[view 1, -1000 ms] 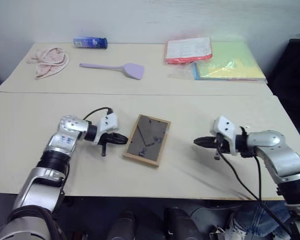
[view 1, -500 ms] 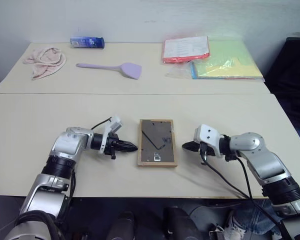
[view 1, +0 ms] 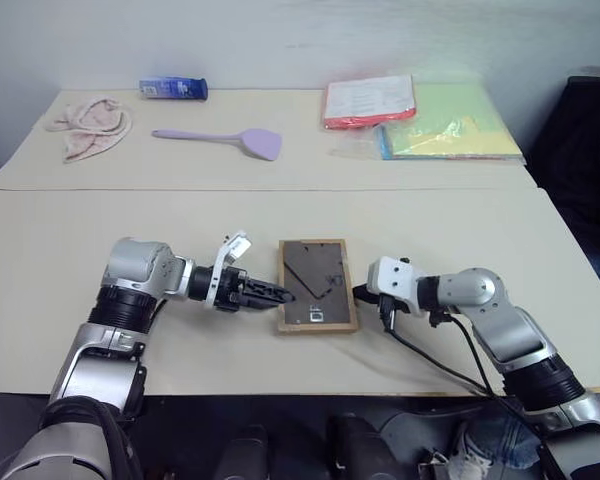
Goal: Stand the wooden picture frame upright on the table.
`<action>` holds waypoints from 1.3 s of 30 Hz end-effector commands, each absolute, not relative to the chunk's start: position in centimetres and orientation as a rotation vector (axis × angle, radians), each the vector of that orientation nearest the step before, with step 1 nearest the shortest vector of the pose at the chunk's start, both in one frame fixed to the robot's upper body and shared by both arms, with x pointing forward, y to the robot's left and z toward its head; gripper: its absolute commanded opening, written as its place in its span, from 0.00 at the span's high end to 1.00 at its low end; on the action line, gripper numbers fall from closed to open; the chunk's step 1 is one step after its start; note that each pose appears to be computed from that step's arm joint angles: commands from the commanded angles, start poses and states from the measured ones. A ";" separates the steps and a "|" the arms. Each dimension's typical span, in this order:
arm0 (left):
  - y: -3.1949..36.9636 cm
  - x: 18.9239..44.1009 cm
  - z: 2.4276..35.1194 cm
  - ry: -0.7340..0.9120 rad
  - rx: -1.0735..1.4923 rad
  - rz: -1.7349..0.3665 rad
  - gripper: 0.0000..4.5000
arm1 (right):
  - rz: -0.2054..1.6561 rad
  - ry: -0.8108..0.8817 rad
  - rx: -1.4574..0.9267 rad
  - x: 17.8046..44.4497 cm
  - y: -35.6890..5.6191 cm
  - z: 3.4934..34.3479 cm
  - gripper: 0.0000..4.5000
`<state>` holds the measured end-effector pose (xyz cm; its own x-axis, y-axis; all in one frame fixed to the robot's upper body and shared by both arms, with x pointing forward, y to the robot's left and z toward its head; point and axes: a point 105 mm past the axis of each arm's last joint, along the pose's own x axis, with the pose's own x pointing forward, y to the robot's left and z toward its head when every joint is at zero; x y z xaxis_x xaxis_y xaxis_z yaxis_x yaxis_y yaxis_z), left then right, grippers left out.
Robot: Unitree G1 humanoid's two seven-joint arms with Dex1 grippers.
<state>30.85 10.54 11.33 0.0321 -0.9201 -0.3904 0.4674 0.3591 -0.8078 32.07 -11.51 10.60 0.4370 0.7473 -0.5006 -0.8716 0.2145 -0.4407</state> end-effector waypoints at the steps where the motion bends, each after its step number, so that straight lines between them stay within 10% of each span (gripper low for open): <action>1: 7.8 30.4 9.7 1.112 -0.502 -1.175 0.05 | 1.167 0.162 -0.727 31.6 -10.3 10.8 1.00; 12: 6.5 31.3 10.6 1.042 -0.557 -1.175 0.05 | 1.185 0.180 -0.748 31.2 -10.4 10.8 1.00; 22: 8.6 30.7 13.4 0.955 -0.566 -1.266 0.71 | 1.101 0.191 -0.731 31.2 -12.9 11.9 1.00; 25: 8.9 30.8 14.5 0.911 -0.563 -1.304 0.72 | 1.052 0.157 -0.641 31.4 -13.6 14.2 1.00; 32: 8.7 31.1 16.7 0.787 -0.453 -1.398 0.72 | 1.221 0.104 -0.153 28.5 -10.9 23.0 0.57; 39: 7.7 30.7 18.8 0.706 -0.418 -1.519 0.72 | 1.245 0.139 -0.065 29.9 -7.2 23.9 0.03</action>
